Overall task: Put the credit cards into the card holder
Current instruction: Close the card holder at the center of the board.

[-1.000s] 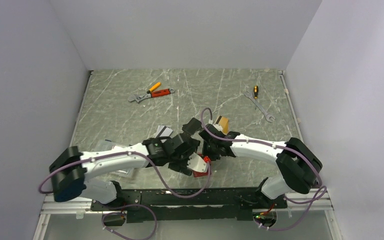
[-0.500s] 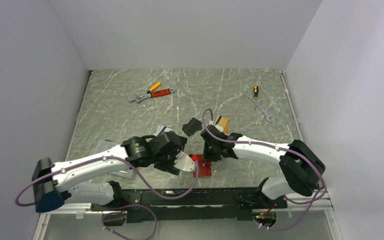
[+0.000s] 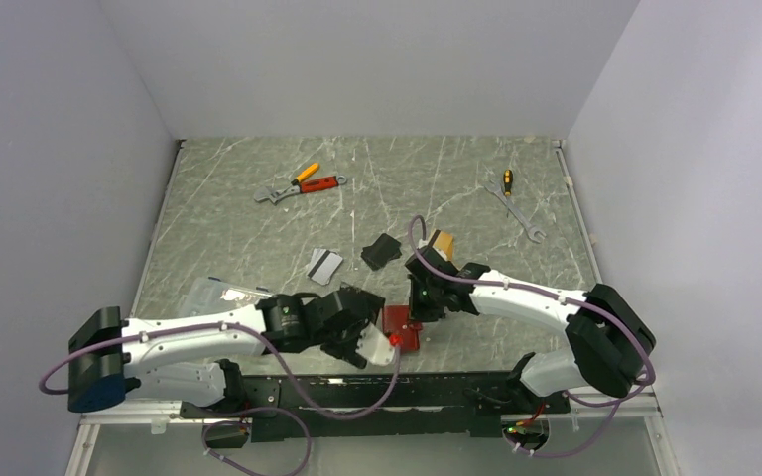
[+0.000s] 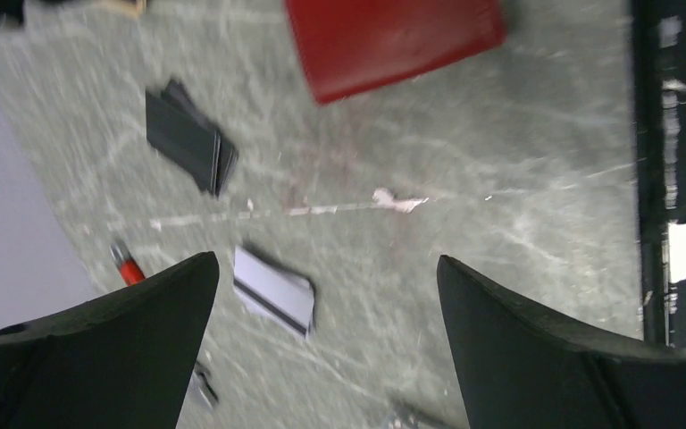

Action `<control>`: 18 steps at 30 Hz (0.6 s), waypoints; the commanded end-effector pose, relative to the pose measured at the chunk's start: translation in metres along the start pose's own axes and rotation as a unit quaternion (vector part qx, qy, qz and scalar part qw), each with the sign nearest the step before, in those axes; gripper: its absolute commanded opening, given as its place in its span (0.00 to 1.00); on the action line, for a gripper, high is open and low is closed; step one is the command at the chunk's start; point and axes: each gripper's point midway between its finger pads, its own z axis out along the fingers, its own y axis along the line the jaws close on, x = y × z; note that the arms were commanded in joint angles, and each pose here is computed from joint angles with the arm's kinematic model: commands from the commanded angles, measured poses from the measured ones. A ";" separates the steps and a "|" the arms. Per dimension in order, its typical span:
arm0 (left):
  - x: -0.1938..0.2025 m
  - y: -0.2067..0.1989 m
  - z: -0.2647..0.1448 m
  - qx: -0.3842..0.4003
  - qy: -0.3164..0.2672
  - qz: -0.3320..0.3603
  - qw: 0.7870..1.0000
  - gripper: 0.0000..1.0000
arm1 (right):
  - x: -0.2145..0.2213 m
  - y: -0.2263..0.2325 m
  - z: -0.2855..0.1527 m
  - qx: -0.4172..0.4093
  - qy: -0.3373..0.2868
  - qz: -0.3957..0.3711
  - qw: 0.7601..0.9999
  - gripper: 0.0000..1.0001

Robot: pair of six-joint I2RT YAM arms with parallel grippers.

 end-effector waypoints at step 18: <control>-0.060 -0.054 0.066 0.054 -0.155 0.212 0.963 0.28 | -0.002 0.017 -0.003 -0.067 0.007 0.005 0.998 0.00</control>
